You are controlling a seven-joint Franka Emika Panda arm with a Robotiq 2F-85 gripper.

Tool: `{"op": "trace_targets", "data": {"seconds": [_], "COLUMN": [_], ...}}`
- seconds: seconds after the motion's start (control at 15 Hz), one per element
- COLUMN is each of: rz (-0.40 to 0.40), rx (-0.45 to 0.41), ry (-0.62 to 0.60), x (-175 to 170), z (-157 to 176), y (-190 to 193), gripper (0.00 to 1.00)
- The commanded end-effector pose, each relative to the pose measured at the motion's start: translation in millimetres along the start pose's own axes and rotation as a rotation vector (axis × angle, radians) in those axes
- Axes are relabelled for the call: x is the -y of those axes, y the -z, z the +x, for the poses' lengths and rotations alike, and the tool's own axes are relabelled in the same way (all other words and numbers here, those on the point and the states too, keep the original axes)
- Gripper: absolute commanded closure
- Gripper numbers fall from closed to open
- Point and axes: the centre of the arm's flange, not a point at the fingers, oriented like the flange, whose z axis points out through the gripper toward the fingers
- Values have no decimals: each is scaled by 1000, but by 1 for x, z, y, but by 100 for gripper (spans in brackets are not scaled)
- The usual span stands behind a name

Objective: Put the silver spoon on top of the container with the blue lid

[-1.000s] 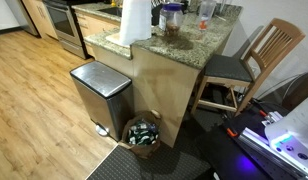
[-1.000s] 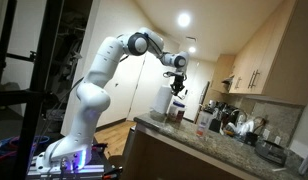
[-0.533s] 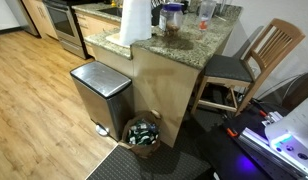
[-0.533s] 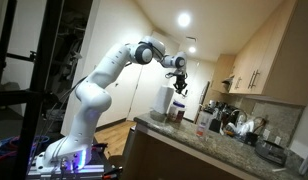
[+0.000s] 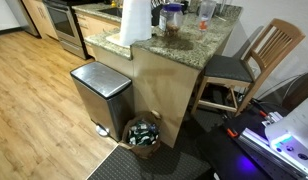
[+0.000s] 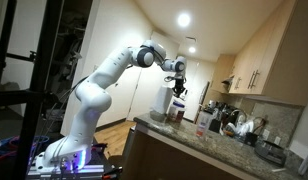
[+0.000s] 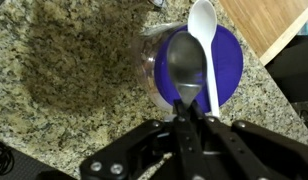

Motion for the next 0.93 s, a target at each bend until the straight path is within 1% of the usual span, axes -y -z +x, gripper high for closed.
{"op": "trace_targets", "data": {"seconds": [0.0, 0.13, 0.4, 0.53, 0.8, 0.87], "rz": [-9, -21, -52, -49, -33, -41], "rx": [-37, -57, -53, -52, -54, -48], "ry": [53, 83, 154, 177, 178, 172], "x": [21, 25, 28, 30, 34, 35], "z": [-13, -20, -30, -34, -41, -43], "y": [1, -3, -14, -22, -38, -42], "gripper": [100, 100, 100, 100, 100, 100]}}
